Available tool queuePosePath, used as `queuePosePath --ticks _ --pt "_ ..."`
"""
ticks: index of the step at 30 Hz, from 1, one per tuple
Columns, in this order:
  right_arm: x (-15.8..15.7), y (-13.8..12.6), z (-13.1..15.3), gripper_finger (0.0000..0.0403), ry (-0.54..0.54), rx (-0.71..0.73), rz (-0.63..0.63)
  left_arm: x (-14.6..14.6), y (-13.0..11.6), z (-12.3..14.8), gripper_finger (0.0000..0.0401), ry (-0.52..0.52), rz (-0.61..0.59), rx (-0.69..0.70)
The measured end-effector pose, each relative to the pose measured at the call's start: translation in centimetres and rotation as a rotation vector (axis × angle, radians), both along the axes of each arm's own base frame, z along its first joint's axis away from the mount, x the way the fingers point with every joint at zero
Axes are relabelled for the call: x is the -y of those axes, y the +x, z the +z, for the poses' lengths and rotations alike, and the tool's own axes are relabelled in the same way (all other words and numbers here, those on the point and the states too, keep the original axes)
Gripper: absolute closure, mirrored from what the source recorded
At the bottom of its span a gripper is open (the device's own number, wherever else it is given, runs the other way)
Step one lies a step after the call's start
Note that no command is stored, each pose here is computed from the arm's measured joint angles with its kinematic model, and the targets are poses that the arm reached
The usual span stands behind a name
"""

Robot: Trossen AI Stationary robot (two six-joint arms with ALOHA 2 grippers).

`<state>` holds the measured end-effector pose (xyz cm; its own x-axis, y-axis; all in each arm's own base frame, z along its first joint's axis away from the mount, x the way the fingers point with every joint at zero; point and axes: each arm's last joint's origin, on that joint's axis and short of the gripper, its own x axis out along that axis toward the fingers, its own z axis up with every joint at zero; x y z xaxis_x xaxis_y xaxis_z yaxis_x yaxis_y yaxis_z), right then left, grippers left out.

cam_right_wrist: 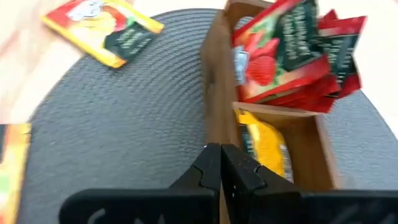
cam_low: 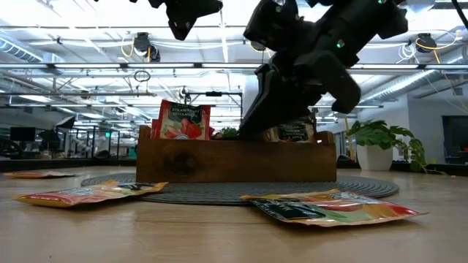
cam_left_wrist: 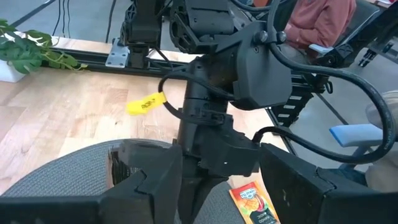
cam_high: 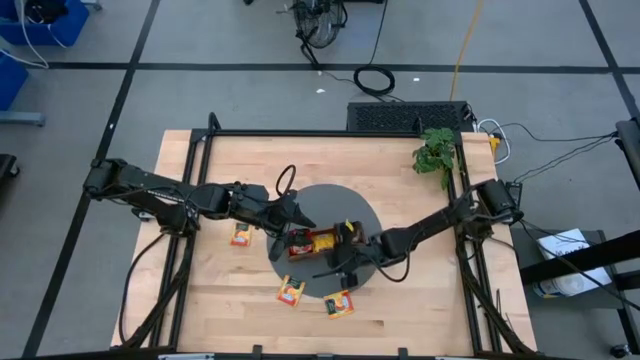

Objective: Pick & Place Tea
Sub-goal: Put the yellow tea bag into the middle section of the wooden organizer

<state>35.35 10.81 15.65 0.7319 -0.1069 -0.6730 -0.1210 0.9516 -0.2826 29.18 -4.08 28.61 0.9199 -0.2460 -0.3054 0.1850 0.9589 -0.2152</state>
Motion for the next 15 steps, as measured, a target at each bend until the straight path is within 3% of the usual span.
queuePosePath --ticks 15 --pt "1.7 0.4 0.1 0.0403 -0.067 0.019 -0.099 0.0 0.0 0.0 0.0185 0.0 0.0 0.0"
